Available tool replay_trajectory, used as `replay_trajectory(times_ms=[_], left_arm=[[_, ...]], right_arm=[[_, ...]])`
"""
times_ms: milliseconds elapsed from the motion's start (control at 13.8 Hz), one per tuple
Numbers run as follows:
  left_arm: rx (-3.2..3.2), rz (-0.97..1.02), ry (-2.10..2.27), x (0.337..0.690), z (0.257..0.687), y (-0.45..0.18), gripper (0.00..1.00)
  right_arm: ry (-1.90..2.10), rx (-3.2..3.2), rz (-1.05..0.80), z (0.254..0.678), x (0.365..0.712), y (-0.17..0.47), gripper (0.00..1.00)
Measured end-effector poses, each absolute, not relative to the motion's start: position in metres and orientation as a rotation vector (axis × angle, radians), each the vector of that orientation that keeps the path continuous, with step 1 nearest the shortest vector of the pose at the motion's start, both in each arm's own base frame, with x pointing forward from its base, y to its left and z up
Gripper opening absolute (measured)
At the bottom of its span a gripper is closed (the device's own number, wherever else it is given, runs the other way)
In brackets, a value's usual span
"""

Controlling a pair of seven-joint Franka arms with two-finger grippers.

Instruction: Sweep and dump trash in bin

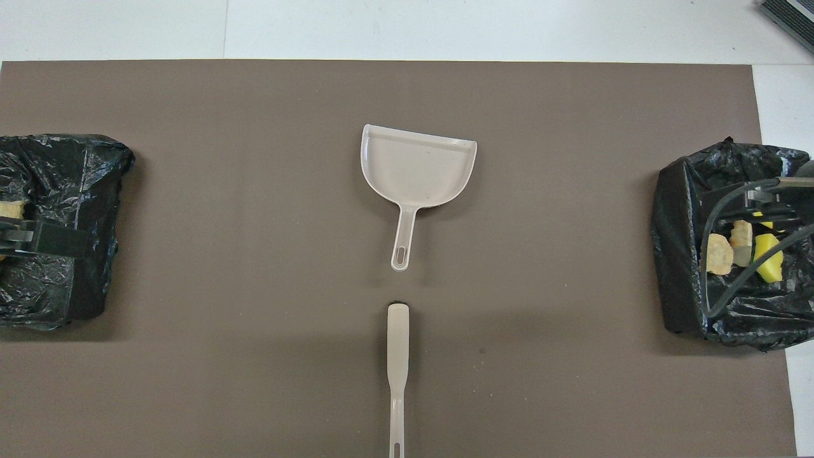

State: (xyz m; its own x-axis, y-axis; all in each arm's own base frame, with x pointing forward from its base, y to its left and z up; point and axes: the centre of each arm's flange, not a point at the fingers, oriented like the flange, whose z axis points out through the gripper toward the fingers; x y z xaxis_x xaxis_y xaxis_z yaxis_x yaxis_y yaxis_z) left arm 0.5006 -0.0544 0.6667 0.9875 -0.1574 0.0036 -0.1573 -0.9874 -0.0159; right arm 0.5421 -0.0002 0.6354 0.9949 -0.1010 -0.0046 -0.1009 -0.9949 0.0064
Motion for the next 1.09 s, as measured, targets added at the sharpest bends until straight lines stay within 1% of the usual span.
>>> replay_trajectory(times_ms=[1086], left_arm=[[-3.142, -0.022, 0.235, 0.5007, 0.667, -0.0566, 1.0]], right_arm=[[-0.158, 3.131, -0.01, 0.6348, 0.542, -0.0002, 1.0]])
